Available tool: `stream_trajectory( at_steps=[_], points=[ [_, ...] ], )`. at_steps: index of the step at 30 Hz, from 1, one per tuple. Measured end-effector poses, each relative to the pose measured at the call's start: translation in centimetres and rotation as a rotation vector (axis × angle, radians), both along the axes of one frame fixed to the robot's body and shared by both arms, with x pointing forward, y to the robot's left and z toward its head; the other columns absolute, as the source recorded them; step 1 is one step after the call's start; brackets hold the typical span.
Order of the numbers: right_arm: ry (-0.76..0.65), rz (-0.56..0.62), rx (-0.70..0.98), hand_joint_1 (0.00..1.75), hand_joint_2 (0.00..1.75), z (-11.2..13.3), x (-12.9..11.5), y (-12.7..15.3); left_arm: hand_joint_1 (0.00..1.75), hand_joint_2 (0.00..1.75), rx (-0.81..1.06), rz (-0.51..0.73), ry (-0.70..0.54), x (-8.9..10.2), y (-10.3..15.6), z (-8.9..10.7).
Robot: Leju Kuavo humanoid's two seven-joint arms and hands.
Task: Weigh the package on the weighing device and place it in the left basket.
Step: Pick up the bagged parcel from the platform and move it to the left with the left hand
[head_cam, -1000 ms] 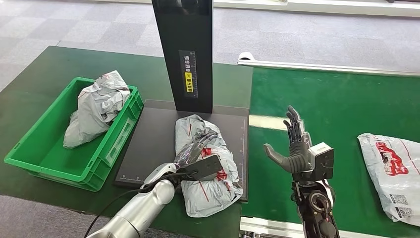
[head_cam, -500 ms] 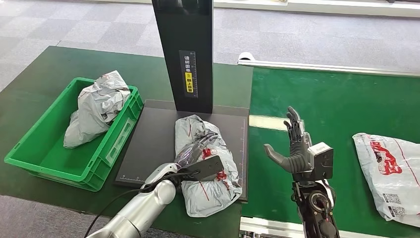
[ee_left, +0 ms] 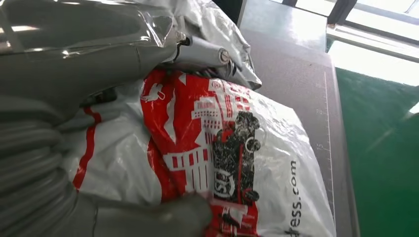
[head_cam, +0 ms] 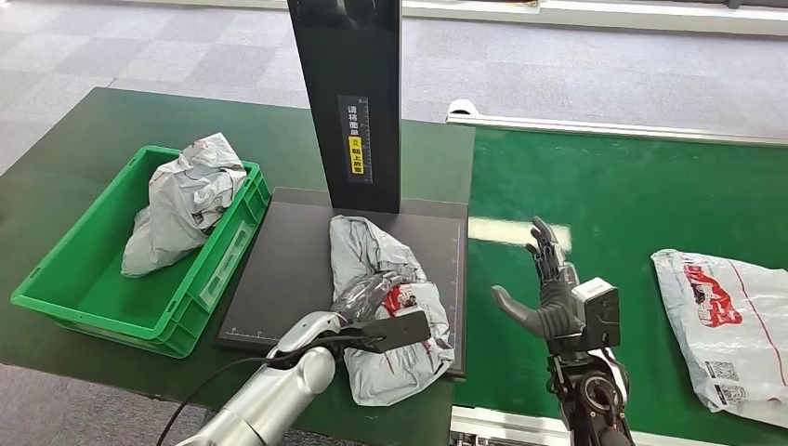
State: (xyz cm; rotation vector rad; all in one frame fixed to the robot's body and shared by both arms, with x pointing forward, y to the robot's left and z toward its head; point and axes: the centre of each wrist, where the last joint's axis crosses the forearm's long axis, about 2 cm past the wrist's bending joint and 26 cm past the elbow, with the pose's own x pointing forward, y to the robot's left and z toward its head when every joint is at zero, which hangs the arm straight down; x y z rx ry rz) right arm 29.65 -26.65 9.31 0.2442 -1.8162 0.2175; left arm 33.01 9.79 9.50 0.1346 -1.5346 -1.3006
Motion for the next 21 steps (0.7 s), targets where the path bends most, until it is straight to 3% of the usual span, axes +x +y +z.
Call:
stream_trajectory(
  at_steps=[15, 21],
  points=[
    [-0.006, -0.001, 0.0, 0.0, 1.75, 0.0, -0.1, -0.3, 1.75, 1.75, -0.05, -0.028, -0.189, -1.5, 0.2, -1.0],
    [-0.016, 0.0, 0.004, 0.0, 1.75, 0.2, 0.1, -0.4, 1.75, 1.75, -0.201, -0.024, -0.334, -2.1, 0.5, -0.7]
  ],
)
